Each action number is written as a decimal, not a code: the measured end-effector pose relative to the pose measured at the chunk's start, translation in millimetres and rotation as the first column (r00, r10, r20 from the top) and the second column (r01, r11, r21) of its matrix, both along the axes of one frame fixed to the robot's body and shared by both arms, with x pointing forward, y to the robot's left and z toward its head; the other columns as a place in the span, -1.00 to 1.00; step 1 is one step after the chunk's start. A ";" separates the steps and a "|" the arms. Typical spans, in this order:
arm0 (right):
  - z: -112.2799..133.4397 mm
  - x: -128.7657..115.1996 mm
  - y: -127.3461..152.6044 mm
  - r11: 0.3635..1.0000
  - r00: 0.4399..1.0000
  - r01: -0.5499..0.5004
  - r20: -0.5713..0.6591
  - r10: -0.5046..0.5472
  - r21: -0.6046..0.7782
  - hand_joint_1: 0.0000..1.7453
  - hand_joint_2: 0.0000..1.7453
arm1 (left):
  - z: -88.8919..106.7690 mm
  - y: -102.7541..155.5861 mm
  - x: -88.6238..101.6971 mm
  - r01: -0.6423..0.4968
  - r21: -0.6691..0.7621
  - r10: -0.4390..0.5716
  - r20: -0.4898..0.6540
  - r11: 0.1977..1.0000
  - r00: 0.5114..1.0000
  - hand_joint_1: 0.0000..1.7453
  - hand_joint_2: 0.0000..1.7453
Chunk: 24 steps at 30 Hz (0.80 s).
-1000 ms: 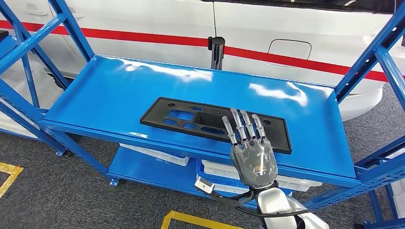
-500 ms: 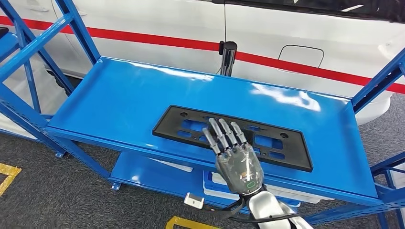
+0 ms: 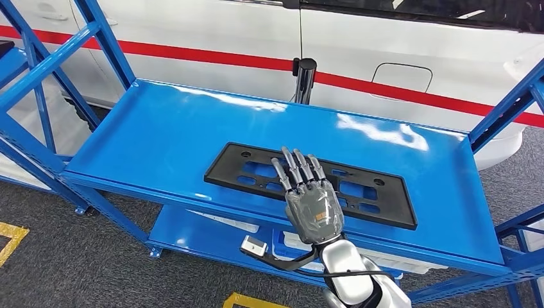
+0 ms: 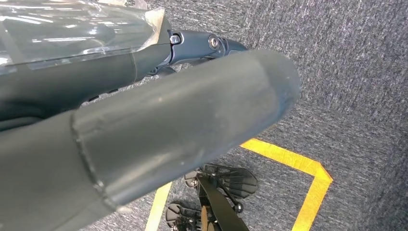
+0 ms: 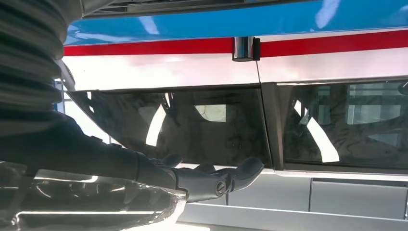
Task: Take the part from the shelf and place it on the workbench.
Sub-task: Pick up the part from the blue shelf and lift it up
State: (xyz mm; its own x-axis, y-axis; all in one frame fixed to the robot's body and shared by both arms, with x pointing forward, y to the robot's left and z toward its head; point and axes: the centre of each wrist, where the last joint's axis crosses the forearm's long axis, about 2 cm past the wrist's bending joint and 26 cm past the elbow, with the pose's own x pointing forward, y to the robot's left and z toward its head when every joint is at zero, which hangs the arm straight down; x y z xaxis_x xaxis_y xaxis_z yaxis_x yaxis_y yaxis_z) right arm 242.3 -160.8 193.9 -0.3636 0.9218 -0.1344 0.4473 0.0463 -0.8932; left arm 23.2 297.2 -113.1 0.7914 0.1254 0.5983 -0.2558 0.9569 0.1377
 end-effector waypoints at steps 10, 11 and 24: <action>-2.7 4.7 -1.6 0.999 0.999 0.038 -0.008 -0.038 -0.008 -1.00 1.00 | 0.0 -3.4 -0.4 0.006 0.000 -0.006 -0.007 1.000 1.000 -1.00 -1.00; -2.9 4.7 -2.3 0.999 0.999 0.045 -0.010 -0.046 -0.009 -1.00 1.00 | 0.0 -4.1 -0.5 0.009 -0.001 -0.009 -0.007 1.000 1.000 -1.00 -1.00; -12.3 0.3 -17.1 0.995 0.996 0.084 -0.029 -0.085 -0.050 -1.00 1.00 | 0.2 -17.3 -1.7 0.013 0.007 -0.012 -0.029 1.000 0.999 -1.00 -1.00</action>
